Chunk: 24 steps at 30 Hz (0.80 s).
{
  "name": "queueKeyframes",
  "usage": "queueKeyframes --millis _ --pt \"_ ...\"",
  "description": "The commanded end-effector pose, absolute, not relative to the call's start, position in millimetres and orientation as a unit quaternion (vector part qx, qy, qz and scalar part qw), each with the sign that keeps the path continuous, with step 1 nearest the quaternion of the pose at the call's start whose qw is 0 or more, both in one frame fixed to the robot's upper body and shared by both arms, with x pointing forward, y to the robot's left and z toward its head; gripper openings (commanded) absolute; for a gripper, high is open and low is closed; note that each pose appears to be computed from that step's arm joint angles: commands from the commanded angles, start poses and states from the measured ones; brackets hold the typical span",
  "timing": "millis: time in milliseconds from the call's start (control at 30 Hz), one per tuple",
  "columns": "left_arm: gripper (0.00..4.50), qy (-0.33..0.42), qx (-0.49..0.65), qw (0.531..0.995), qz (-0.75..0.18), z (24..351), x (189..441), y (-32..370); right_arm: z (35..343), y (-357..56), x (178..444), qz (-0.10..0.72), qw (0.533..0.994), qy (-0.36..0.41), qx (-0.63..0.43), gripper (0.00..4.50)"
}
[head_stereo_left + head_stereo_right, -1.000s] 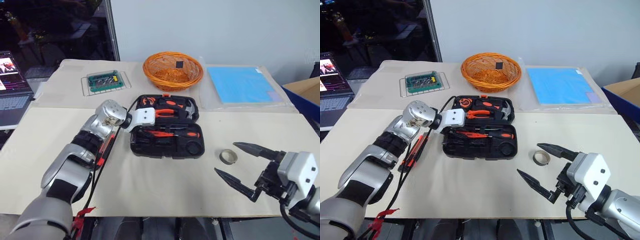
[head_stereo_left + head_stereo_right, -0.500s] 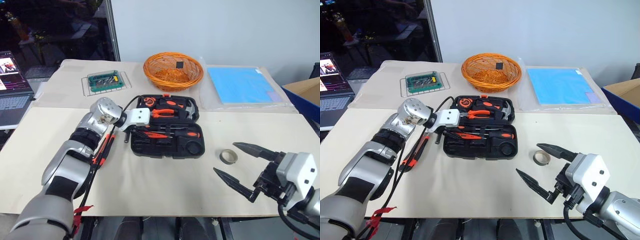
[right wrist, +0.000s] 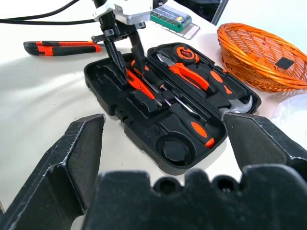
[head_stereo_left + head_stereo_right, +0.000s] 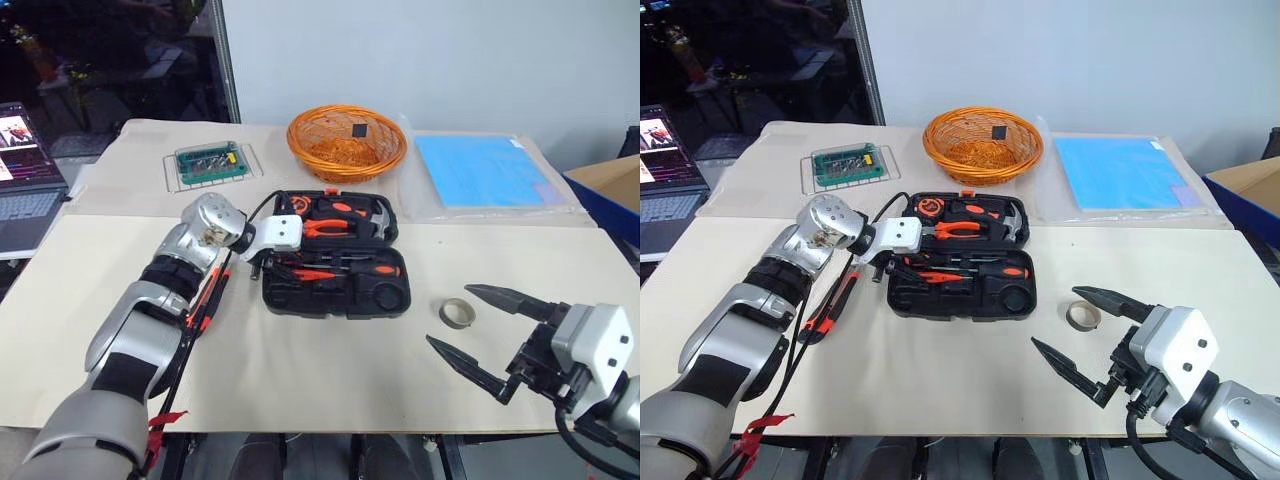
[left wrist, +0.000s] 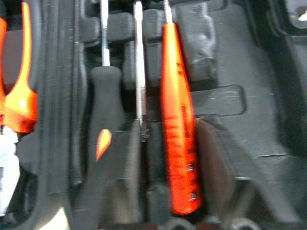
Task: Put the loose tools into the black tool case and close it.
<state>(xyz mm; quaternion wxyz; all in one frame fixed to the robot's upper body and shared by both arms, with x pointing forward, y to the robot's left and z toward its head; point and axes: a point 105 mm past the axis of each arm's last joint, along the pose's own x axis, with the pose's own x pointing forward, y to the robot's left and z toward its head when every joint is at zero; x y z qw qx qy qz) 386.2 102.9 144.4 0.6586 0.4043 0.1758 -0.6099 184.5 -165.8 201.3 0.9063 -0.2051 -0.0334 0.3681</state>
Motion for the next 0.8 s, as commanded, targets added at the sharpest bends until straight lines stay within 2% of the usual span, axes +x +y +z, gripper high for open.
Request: queueKeyframes --millis 33,100,200,433,567,800 --pt "3.19 0.147 0.394 0.673 -0.608 164.2 383.1 112.7 207.0 -164.8 183.7 0.368 0.904 -0.047 -0.213 4.5" --pt "3.19 0.12 0.353 0.698 -0.612 177.8 379.3 110.4 205.9 -163.8 185.2 0.371 0.903 -0.048 -0.212 4.5" --pt "2.42 0.099 0.27 0.74 -0.608 188.2 373.5 107.4 206.8 -162.7 187.5 0.375 0.902 -0.052 -0.209 4.5" --pt "0.01 0.061 0.192 0.821 -0.535 170.5 368.7 101.3 207.7 -163.3 191.8 0.38 0.899 -0.054 -0.21 4.5" --pt "0.01 0.042 0.173 0.853 -0.49 152.7 360.7 87.2 206.7 -162.0 192.1 0.384 0.898 -0.051 -0.211 4.5" --pt "0.01 0.111 0.201 0.88 -0.415 98.1 367.0 86.0 208.4 -161.0 191.7 0.384 0.897 -0.049 -0.214 4.5"
